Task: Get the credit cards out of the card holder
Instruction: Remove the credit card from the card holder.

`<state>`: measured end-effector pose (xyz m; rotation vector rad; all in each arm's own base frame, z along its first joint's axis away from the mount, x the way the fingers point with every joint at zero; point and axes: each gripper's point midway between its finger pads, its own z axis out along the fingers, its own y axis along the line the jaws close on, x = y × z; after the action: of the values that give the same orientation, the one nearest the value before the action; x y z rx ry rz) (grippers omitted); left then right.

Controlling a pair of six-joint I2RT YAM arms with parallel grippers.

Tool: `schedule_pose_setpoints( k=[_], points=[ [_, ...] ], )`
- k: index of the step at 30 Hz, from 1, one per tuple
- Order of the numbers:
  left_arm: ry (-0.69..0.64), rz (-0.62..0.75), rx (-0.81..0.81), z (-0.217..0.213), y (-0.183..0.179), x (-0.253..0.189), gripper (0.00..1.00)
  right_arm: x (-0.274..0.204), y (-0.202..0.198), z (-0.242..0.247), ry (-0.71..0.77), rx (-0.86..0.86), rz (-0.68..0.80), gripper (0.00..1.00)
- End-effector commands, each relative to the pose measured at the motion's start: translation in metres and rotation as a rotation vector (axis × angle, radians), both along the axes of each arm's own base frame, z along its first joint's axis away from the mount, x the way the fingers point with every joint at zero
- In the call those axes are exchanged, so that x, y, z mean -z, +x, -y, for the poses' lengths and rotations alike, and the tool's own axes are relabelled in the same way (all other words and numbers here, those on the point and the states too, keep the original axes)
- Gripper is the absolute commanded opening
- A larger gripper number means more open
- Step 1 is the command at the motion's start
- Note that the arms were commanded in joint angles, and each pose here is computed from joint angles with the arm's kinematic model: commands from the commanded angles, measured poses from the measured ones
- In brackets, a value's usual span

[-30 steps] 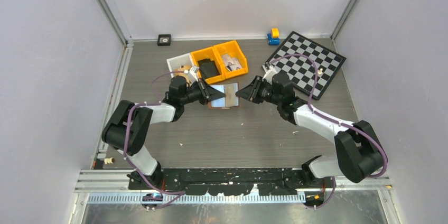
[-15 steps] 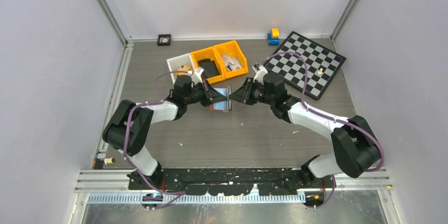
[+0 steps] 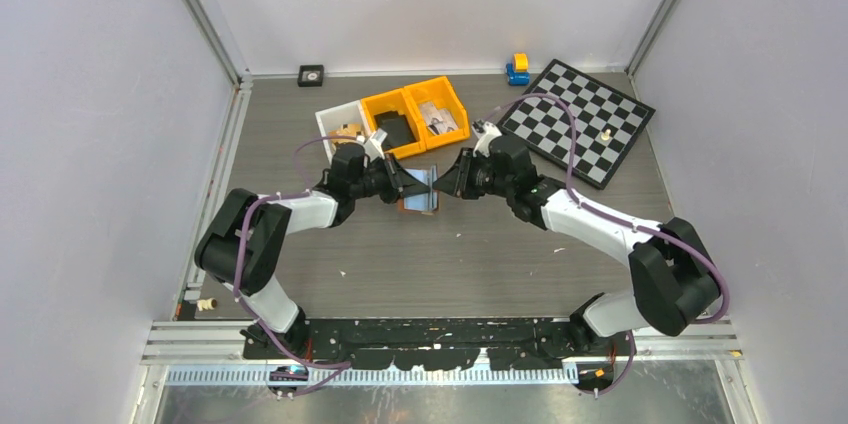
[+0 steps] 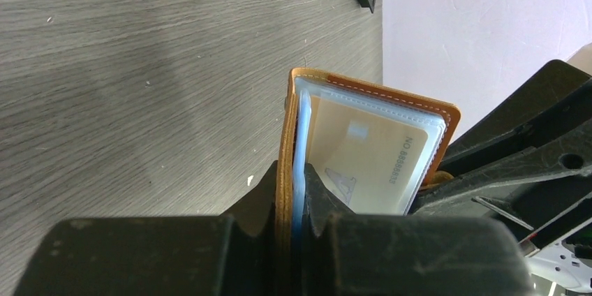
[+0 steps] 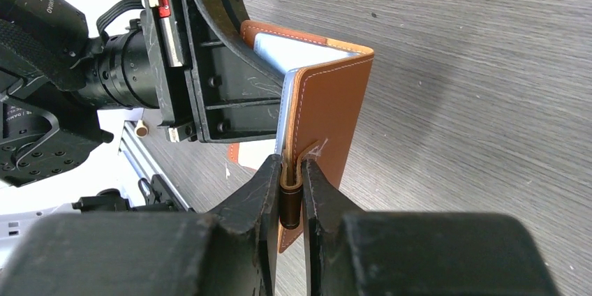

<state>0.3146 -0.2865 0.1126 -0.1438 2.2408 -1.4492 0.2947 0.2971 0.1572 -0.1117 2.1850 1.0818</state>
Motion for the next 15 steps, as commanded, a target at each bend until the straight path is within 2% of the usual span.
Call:
schedule_pose_setpoints(
  k=[1, 5, 11, 15],
  points=[
    [-0.075, 0.113, 0.084, 0.023, 0.001, -0.039, 0.0, -0.001, -0.002, -0.014, -0.042, -0.052, 0.037, 0.04],
    [-0.071, 0.103, 0.101, 0.028, -0.001, -0.035, 0.0, 0.006, -0.006, -0.024, -0.094, -0.075, 0.042, 0.01],
    [-0.057, 0.092, 0.097, 0.028, 0.0, -0.03, 0.0, 0.012, 0.003, -0.012, -0.174, 0.004, 0.052, 0.01],
    [-0.105, 0.068, 0.118, 0.033, -0.001, -0.029, 0.0, 0.019, 0.005, -0.002, -0.223, 0.043, 0.034, 0.01]
  ],
)
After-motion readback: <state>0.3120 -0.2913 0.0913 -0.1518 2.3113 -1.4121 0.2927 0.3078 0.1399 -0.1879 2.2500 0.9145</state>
